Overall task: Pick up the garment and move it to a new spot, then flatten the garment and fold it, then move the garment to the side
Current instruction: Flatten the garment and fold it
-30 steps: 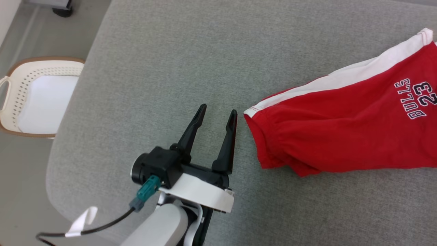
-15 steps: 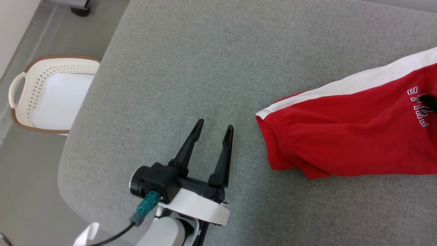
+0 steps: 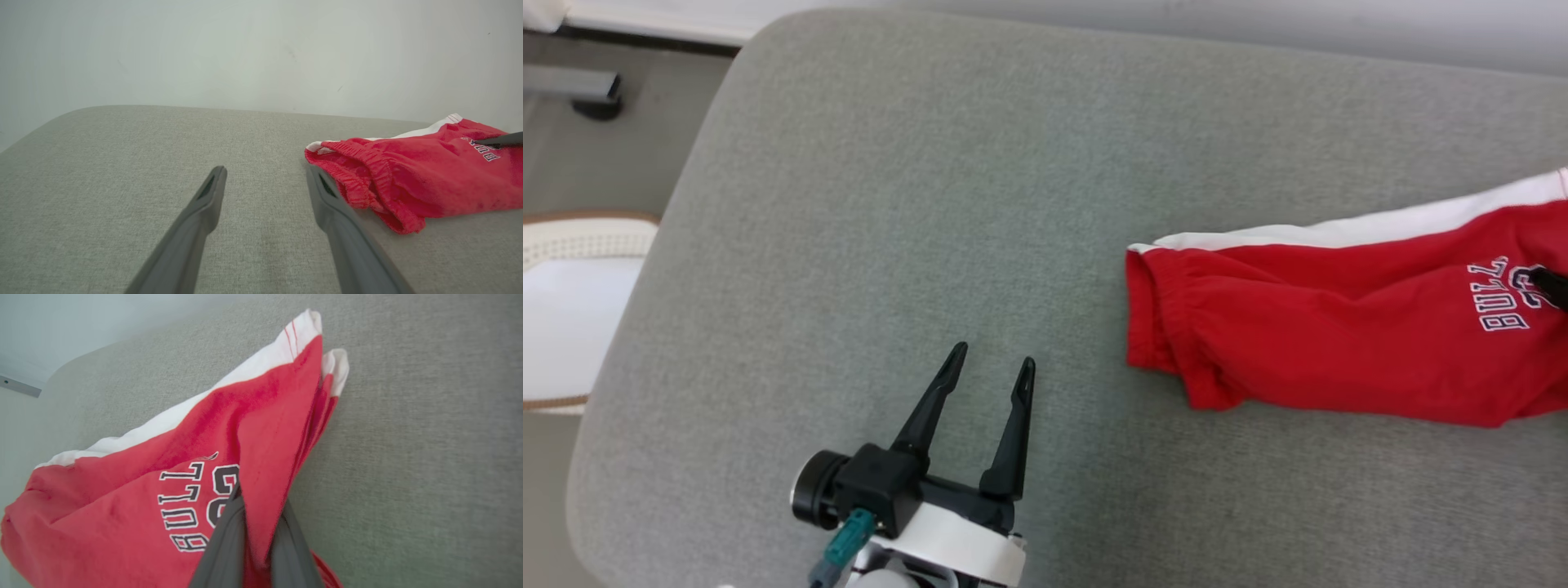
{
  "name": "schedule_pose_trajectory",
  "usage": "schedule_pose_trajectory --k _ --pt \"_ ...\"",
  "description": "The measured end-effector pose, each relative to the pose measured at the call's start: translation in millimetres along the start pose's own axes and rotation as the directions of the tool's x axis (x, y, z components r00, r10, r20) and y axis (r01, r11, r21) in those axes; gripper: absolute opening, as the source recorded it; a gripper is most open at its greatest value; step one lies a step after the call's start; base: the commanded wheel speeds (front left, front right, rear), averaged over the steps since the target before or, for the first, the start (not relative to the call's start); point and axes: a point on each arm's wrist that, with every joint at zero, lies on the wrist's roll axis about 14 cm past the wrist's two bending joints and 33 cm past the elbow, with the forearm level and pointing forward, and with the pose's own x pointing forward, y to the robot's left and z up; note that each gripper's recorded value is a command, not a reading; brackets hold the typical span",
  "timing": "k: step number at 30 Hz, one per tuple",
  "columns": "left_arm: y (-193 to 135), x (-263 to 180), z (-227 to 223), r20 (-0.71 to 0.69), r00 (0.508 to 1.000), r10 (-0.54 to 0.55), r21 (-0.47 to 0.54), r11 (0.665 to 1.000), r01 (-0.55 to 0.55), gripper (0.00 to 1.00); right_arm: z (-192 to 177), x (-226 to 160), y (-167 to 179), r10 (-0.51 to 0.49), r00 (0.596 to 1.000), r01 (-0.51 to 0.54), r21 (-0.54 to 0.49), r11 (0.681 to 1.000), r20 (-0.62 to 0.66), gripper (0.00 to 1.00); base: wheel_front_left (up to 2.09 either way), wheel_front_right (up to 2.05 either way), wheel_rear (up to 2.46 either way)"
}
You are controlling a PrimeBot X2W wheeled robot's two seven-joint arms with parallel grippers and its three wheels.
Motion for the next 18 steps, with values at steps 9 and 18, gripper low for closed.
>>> schedule_pose_trajectory --k 9,18 --pt "-14.6 -9.5 9.0 0.027 0.999 -0.046 -0.015 0.999 0.047 1.0 24.2 -53.7 -11.2 -0.043 0.982 0.034 0.052 0.998 0.186 0.0 0.0 0.0 0.0" --pt "-14.5 -19.7 6.4 0.016 0.999 -0.048 -0.025 0.999 0.048 1.0 9.0 -62.6 8.7 -0.052 0.99 0.06 -0.056 0.997 0.134 0.0 0.0 0.0 0.0"
